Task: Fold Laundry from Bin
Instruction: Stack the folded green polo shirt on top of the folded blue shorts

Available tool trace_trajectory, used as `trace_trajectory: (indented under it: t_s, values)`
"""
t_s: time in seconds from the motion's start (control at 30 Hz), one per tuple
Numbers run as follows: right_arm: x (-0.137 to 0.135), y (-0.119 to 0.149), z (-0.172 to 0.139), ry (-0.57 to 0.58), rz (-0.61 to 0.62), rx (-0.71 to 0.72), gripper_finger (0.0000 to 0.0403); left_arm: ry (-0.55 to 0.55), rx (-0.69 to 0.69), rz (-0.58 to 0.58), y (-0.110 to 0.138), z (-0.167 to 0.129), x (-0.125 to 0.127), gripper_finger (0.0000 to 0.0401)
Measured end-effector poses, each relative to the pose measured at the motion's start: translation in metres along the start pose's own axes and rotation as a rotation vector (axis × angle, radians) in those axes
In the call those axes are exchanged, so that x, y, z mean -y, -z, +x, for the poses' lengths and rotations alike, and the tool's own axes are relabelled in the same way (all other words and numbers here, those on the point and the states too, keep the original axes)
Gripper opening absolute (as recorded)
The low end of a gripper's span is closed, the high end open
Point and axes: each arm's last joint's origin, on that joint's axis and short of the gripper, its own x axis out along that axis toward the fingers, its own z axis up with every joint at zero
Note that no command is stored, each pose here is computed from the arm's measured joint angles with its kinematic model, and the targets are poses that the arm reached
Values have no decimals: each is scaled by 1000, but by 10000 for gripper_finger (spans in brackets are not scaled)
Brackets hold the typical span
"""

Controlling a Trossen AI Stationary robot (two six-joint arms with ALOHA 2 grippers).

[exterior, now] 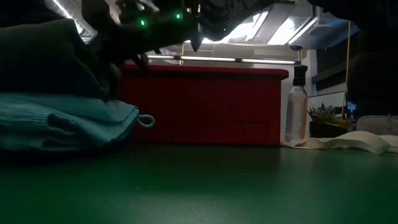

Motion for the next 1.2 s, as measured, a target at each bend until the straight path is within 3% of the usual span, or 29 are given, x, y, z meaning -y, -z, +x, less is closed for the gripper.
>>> trace_trajectory:
  t_s: [0.2, 0.43, 0.7, 0.9, 1.2]
  values:
    - [10, 7, 1, 44, -89, -90, 5, 12, 4, -6, 6, 19, 4, 19]
    - [16, 7, 1, 45, -131, -109, 11, -2, 2, 11, 5, 23, 3, 74]
    - [14, -3, 2, 56, -145, -98, 113, -62, -92, 48, 4, 24, 0, 143]
    - [17, -23, 2, 106, -159, -189, 184, -120, -148, 86, -2, 12, -7, 142]
    - [18, -65, -7, 132, -164, -253, 209, 68, -48, 151, -22, -29, 2, 118]
